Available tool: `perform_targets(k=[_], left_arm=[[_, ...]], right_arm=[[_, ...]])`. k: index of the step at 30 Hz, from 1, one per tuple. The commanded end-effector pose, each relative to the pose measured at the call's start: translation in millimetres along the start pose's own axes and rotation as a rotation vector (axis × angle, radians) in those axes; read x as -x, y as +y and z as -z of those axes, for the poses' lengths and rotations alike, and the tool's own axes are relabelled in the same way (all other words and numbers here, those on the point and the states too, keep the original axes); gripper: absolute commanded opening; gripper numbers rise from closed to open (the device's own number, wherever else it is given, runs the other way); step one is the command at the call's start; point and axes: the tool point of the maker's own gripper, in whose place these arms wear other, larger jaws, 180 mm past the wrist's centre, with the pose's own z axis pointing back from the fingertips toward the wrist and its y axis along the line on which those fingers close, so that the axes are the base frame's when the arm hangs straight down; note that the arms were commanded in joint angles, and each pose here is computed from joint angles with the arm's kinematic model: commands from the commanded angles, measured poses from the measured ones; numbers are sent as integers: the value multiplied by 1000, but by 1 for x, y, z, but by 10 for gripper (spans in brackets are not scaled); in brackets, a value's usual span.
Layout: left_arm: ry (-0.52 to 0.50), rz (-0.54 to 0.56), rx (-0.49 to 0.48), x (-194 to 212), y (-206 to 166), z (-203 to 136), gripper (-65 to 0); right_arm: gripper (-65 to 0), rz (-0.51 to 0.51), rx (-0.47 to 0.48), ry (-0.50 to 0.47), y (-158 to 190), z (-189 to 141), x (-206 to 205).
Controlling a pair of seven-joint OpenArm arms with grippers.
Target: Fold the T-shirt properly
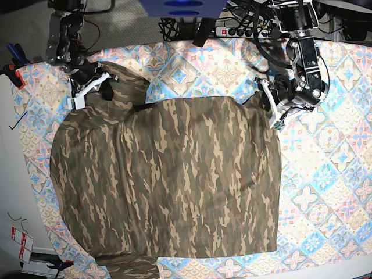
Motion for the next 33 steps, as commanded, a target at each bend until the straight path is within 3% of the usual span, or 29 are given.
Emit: perform_targets(k=[1,6,11,13,18,21,28,33], left_arm=[[-30,9,-22,-9,8,-7,-650],[-74,10,-52,-21,15,-17,-650],[-163,-184,-150,-20,50,-42,-641],[-161,-218,-169,-17,60,-45,-569],[-69,-245,-160,2,60,-44,-299],[-89,-281,-78,2,47,-32,-189],[-168,-396,145,-9,24,-6,-228],[-204,-401,169,-19,25,-3,-227]], right_arm=[[-640,-22,31,102,-5,-2,23],[-640,-25,68,118,-11,-2,27],[-640,-60,85,142,-14,-3,31],[-640,-64,85,145,-14,-3,31],[-640,-64,86,149,-14,-3,33],[-640,-65,85,151,-14,-3,33],[-640,-80,95,167,-16,-4,36],[-640,-134,126,206,-23,-6,43]])
